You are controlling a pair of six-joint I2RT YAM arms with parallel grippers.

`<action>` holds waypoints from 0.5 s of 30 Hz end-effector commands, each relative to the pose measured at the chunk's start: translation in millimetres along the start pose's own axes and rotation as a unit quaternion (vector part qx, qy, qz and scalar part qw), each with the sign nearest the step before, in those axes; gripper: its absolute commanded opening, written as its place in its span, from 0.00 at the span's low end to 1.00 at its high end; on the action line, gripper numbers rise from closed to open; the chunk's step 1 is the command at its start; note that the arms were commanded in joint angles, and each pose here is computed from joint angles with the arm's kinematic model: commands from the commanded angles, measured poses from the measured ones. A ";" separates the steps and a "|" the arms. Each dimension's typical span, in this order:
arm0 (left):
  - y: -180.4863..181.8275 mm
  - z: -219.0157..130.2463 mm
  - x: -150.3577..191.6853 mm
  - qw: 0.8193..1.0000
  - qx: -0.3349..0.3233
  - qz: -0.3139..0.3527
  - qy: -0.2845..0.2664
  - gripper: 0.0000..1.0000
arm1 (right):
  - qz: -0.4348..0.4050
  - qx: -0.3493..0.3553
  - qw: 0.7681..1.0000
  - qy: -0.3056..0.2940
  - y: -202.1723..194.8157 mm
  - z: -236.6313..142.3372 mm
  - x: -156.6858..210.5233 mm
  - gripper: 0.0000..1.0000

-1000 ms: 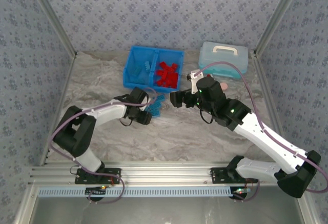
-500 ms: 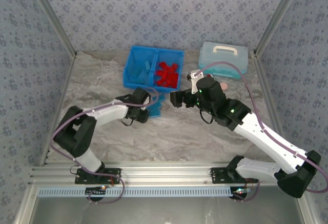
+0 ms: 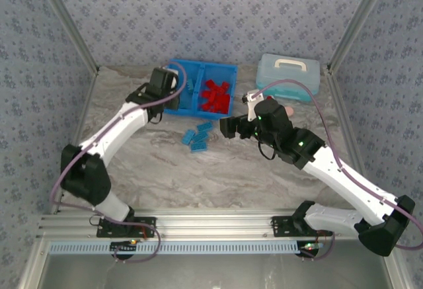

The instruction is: Sort the legos into containers by color

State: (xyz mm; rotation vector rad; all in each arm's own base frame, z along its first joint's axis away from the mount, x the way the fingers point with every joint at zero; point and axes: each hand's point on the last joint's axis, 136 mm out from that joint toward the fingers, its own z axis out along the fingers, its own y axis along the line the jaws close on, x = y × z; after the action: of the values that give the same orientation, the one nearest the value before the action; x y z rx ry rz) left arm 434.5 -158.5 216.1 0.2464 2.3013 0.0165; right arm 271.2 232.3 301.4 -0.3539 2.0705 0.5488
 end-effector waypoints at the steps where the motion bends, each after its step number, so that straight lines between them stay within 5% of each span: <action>1: 0.0 33.6 -10.6 1.000 -0.010 0.015 0.023 0.32 | 0.014 -0.009 1.000 -0.019 2.5 -12.1 -13.4 1.00; 15: -11.9 135.8 4.9 0.993 0.013 -0.028 0.110 0.33 | 0.018 -0.002 0.999 -0.028 -4.0 -28.1 -13.2 1.00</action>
State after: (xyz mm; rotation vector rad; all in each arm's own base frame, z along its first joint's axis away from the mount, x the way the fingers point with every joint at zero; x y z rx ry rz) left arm 526.0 -173.8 120.9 0.2240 2.5011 0.0413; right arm 262.3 222.4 320.1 -0.3329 2.0218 0.5765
